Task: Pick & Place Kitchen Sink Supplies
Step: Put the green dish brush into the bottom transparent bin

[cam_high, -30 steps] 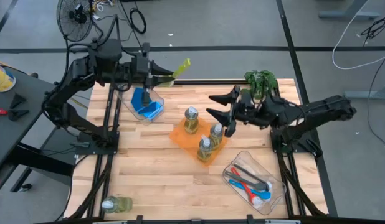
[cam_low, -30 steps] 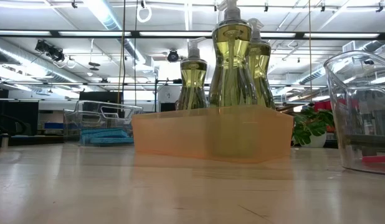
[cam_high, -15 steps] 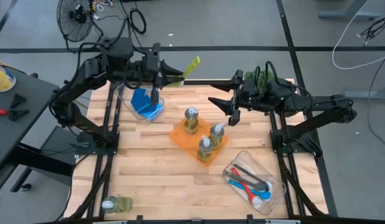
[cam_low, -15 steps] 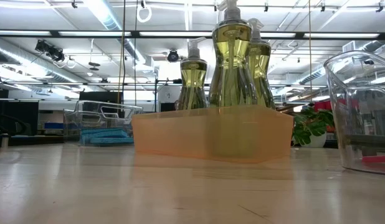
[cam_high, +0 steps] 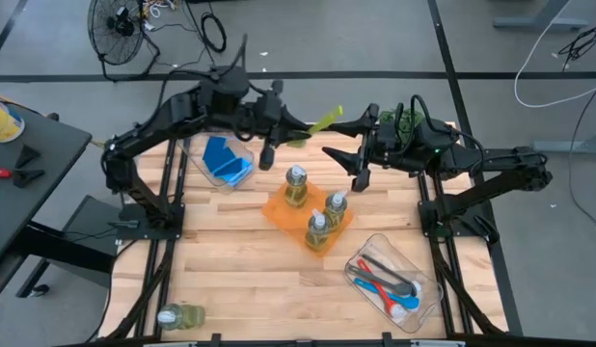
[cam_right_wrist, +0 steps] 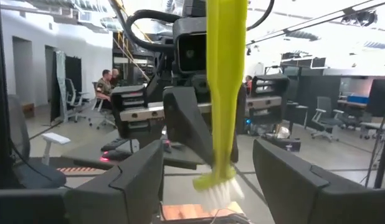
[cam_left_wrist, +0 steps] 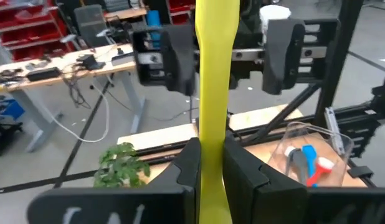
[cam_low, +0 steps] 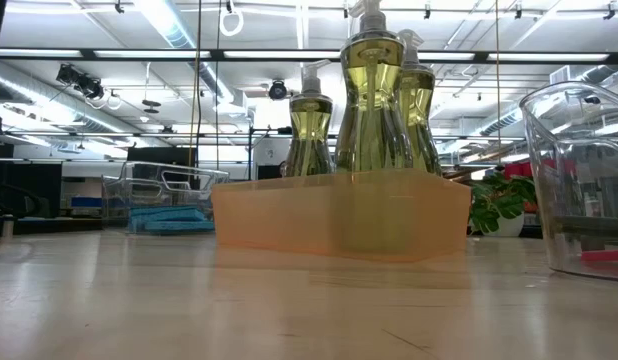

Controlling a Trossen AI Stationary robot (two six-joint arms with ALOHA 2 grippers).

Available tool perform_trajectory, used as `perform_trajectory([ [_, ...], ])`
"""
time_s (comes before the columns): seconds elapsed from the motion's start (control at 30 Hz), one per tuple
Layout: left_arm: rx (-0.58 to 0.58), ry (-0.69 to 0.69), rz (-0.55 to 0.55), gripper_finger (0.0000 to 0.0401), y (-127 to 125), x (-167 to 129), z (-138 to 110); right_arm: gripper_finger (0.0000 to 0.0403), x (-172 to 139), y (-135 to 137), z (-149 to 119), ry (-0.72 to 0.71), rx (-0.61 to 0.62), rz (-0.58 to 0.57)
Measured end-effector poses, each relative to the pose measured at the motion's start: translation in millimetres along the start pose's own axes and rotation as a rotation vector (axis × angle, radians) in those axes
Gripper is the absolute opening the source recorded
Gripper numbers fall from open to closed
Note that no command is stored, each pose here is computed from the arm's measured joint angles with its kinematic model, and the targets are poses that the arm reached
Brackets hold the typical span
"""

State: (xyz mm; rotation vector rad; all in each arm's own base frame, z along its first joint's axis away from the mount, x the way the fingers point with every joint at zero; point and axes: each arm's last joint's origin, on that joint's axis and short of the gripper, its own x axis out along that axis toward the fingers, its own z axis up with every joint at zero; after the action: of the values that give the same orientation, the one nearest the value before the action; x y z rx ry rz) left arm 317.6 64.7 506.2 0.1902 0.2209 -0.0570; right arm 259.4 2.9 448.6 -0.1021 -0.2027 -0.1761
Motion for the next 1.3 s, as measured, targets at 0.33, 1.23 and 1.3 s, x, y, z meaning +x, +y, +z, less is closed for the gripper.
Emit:
perform_trajectory([
  [0.33,-0.023,0.004,-0.052,0.0046,2.7,26.3,-9.7,0.0249,0.3,-3.7,-0.6,0.009,-0.025,-0.064],
  [1.23,-0.028,0.02,-0.055,0.0046,4.0,36.1,-14.9,0.0139,0.4,-3.5,-2.4,0.028,-0.075,-0.062],
  [1.3,-0.028,0.02,-0.055,0.0046,4.0,36.1,-15.0,0.0125,0.4,-3.5,-2.4,0.028,-0.075,-0.062],
])
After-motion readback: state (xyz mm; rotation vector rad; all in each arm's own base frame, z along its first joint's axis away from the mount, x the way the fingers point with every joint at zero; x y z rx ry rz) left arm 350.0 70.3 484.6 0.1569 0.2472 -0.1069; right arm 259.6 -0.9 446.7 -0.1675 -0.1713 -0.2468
